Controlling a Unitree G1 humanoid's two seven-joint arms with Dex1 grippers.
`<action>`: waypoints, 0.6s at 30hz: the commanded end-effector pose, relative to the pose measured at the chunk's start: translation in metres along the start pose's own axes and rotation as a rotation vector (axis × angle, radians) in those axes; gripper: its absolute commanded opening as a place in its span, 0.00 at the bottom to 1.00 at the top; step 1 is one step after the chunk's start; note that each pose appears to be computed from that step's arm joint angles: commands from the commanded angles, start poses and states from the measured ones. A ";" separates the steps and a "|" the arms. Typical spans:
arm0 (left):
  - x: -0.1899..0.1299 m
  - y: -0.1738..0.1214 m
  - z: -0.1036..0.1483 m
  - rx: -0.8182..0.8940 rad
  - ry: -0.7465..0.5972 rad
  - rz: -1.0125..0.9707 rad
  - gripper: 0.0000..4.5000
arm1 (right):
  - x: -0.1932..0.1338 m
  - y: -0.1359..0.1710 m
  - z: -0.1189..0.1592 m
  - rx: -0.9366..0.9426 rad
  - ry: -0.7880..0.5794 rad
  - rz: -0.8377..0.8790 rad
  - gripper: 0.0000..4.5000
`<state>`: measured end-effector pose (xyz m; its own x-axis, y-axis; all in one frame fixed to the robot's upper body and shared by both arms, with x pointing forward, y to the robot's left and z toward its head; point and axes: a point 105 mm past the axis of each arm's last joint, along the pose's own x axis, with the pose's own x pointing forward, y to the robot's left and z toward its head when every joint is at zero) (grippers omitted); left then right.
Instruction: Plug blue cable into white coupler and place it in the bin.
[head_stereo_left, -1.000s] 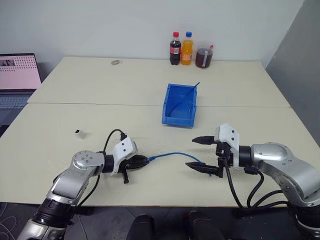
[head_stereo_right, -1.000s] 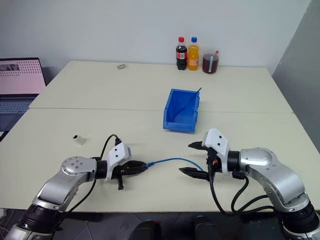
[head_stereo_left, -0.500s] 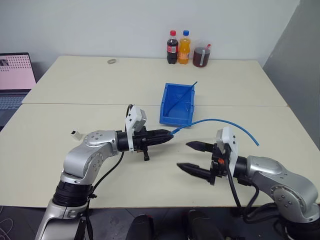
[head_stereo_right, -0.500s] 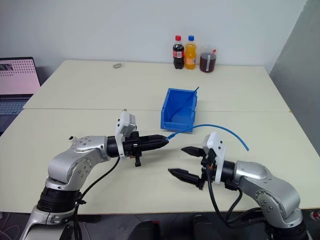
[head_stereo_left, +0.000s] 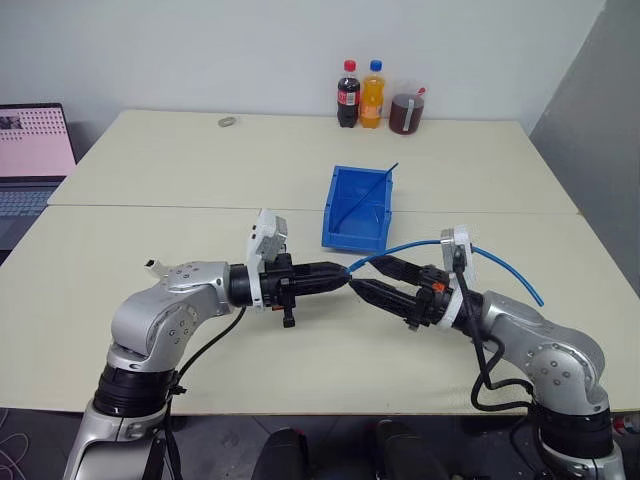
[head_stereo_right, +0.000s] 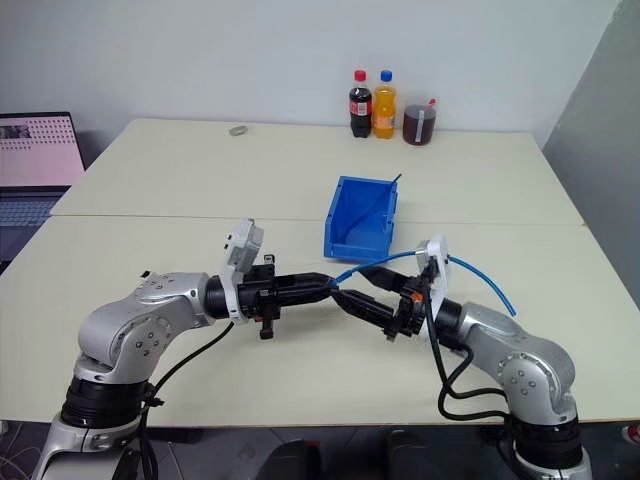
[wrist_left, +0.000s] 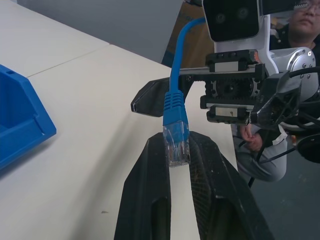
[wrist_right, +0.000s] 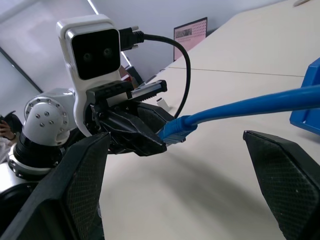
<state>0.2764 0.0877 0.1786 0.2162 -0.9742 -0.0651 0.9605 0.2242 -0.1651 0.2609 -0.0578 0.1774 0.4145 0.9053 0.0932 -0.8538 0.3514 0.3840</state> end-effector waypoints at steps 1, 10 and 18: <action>0.001 -0.007 0.015 0.045 -0.032 -0.022 0.05 | 0.003 0.008 0.013 0.004 -0.043 0.042 1.00; 0.007 -0.014 0.022 0.040 -0.032 -0.049 0.05 | 0.006 0.005 0.019 0.031 -0.054 0.052 0.88; 0.007 -0.019 0.019 0.032 -0.016 -0.055 0.05 | 0.005 0.006 0.022 0.053 -0.063 0.070 0.50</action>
<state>0.2692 0.0777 0.1911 0.1849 -0.9814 -0.0525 0.9663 0.1913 -0.1721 0.2658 -0.0534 0.1869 0.3874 0.9126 0.1302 -0.8453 0.2953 0.4452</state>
